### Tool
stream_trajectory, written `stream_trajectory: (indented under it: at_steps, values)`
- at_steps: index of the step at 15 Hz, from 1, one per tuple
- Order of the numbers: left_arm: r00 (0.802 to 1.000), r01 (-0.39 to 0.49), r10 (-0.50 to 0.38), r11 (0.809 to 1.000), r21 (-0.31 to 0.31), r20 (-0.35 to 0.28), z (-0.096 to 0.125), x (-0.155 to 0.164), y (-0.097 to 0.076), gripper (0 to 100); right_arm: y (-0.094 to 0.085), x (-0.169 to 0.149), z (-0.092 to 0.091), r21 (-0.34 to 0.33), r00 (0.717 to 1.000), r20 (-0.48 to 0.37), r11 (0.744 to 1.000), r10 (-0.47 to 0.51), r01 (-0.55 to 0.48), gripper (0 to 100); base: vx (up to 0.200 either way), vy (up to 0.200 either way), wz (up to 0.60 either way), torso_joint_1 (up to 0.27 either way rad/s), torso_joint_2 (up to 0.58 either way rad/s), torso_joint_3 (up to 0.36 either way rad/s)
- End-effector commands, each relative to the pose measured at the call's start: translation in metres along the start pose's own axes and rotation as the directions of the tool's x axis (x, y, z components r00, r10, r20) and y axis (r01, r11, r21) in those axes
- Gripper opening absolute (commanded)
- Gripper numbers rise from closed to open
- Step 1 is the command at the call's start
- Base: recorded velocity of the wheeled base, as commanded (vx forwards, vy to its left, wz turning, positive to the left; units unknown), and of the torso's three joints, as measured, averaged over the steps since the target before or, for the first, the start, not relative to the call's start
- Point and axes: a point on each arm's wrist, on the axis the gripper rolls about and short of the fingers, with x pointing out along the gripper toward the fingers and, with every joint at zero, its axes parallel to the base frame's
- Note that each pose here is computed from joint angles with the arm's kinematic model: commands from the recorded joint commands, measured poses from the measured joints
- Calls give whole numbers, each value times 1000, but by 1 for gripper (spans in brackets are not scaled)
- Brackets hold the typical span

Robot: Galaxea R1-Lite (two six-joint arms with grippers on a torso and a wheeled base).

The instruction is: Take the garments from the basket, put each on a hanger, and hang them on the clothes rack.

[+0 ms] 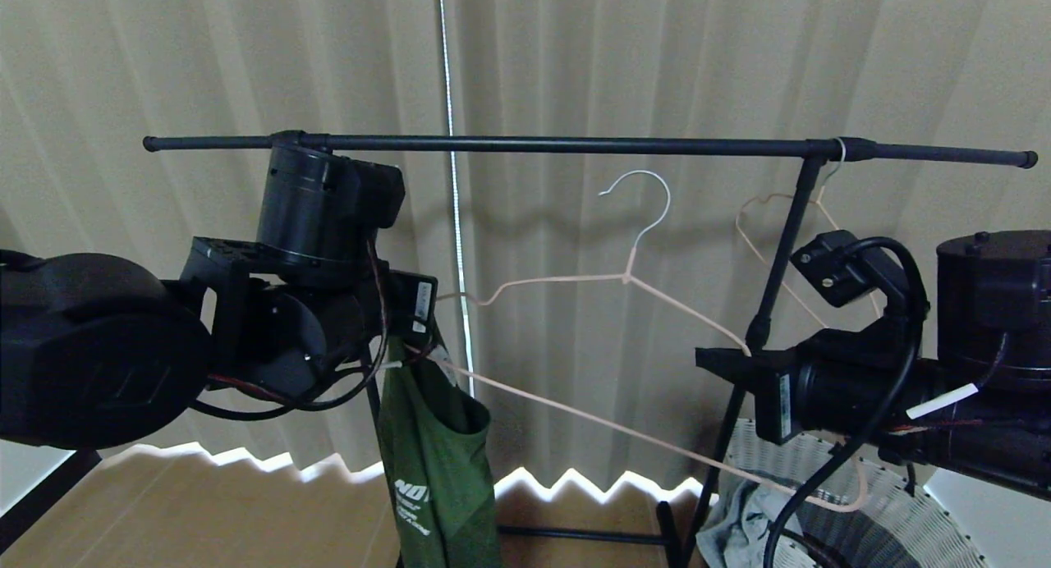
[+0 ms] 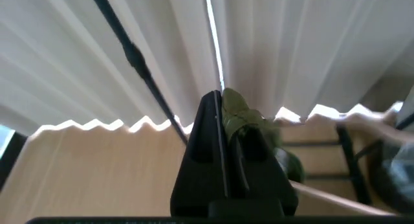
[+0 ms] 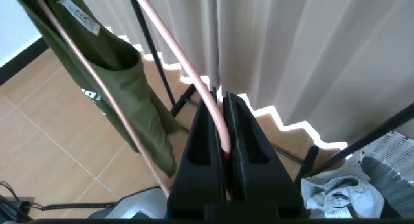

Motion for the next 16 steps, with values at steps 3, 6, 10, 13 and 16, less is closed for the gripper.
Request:
stream_trajectory:
  at_steps: [3,6,10,13,16]
  values:
    - [998,61,-61,998,-11,11,0,-12,-17,0,1,8,1,-1,1000,-12,1000,-6,6,0,0,0,0,0,0,0]
    - [994,104,-103,993,-55,31,7,-21,-29,0,5,16,5,-7,1000,17,1000,-18,18,0,0,0,0,0,0,0]
    - [987,153,-139,969,-192,80,25,-21,-47,0,20,20,2,-29,999,20,999,28,-27,0,0,0,0,0,0,0]
    - [986,156,-139,965,-210,93,29,-20,-47,0,22,19,0,-33,999,14,999,34,-33,0,0,0,0,0,0,0]
    - [990,127,-109,966,-223,92,31,-16,-38,0,19,16,-8,-38,1000,-8,999,0,0,0,0,0,0,0,0,0]
